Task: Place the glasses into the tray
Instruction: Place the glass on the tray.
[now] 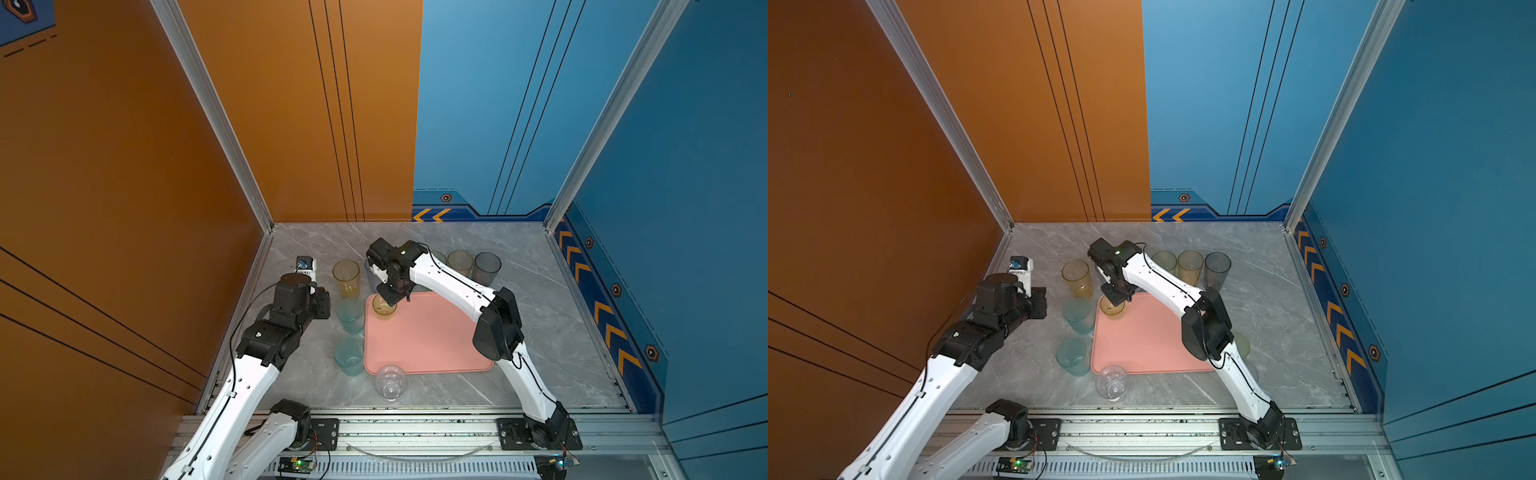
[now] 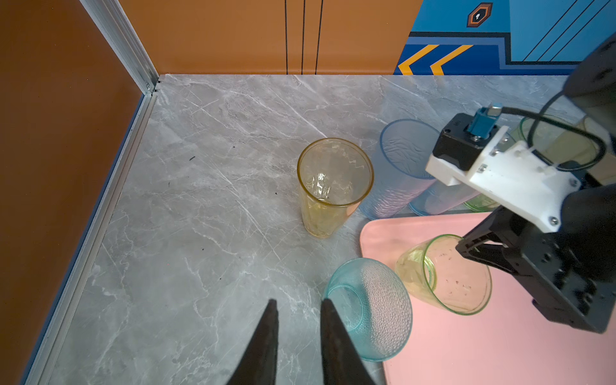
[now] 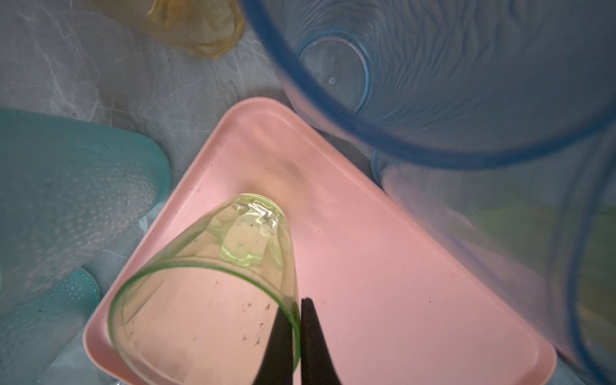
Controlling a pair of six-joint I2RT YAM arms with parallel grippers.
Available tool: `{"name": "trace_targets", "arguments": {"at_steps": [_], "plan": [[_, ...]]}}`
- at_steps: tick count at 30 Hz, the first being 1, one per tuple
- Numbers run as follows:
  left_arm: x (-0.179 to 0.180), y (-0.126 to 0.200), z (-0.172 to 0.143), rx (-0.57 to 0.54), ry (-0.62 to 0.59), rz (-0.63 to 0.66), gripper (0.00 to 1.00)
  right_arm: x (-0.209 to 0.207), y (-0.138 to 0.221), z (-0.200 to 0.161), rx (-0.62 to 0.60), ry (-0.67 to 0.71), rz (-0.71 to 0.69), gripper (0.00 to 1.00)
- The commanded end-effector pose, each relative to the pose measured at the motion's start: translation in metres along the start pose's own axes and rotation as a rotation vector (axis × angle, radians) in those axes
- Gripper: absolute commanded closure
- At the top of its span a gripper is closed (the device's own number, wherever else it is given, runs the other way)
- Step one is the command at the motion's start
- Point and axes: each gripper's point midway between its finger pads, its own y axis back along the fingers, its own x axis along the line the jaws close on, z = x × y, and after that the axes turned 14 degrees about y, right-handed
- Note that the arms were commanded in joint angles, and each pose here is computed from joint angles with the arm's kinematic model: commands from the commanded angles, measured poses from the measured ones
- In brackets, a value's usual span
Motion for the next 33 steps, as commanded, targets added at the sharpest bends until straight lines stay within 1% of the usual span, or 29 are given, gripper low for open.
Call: {"name": "trace_targets", "arguments": {"at_steps": [1,13,24,31,33], "plan": [[-0.004,0.003,0.007,-0.010,0.017,-0.022,0.76,-0.002,-0.001,-0.001,0.017,0.011,0.009,1.00],[-0.003,0.001,0.005,-0.002,0.021,-0.024,0.76,0.001,-0.008,0.013,-0.010,0.015,0.019,1.00],[-0.002,0.000,0.005,0.001,0.025,-0.024,0.76,0.003,-0.016,0.013,0.001,0.022,0.020,1.00],[-0.003,0.001,0.005,0.001,0.027,-0.028,0.76,0.003,-0.019,0.015,-0.002,0.024,0.022,0.93],[-0.003,0.001,0.006,0.000,0.026,-0.028,0.76,0.003,-0.019,0.016,-0.004,0.023,0.025,0.93]]}}
